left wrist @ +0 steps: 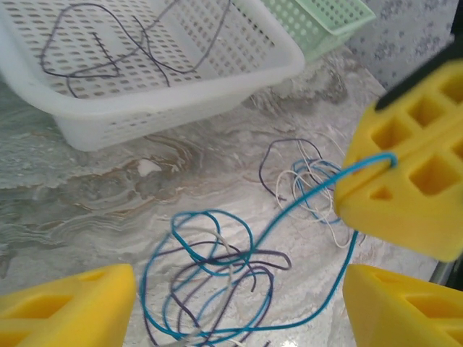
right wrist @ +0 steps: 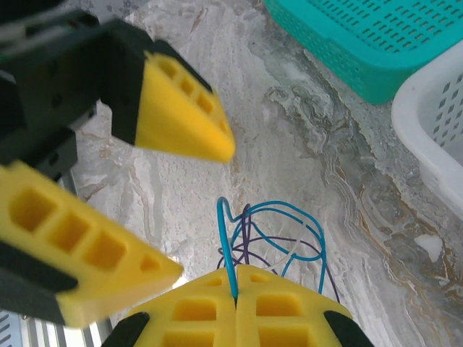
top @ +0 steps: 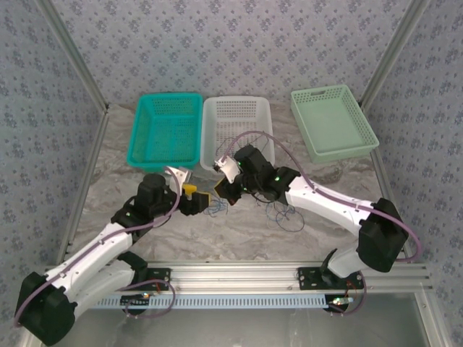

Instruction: Untangle the cables

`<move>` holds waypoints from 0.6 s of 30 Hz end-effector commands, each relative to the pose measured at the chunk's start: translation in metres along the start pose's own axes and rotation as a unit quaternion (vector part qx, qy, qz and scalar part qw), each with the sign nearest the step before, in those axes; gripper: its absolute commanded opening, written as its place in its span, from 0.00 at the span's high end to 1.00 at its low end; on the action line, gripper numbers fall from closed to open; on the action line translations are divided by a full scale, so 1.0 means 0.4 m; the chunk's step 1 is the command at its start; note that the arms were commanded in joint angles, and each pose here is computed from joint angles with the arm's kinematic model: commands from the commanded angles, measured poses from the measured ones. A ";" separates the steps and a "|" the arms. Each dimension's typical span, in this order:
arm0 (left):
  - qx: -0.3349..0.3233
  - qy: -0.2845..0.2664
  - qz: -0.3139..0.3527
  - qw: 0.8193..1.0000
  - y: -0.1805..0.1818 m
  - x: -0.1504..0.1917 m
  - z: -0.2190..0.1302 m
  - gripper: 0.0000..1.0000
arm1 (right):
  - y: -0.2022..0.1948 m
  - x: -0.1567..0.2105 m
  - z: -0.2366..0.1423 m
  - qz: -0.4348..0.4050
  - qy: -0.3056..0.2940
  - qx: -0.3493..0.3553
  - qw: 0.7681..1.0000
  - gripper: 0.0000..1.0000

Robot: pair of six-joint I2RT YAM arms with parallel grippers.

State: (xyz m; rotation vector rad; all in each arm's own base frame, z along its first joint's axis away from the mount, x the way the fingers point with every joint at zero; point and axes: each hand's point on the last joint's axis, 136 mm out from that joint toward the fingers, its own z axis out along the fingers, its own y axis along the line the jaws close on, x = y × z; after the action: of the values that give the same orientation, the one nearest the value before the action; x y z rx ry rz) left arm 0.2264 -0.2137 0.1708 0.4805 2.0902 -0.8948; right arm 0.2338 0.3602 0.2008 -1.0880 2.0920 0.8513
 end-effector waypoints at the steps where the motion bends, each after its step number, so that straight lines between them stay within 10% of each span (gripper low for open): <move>1: -0.016 -0.026 0.044 0.999 -0.001 -0.035 0.000 0.26 | 0.029 -0.065 -0.013 0.003 -0.031 -0.023 0.999 1.00; 18: -0.060 -0.064 0.072 0.994 0.016 -0.099 0.015 0.32 | 0.066 -0.064 -0.002 0.007 -0.024 -0.046 0.999 1.00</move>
State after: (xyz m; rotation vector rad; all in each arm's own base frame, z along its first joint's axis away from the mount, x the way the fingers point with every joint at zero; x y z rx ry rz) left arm 0.2478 -0.2079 0.1715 0.4812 2.0280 -0.7007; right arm 0.2262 0.3728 0.2161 -1.0891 2.0624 0.9238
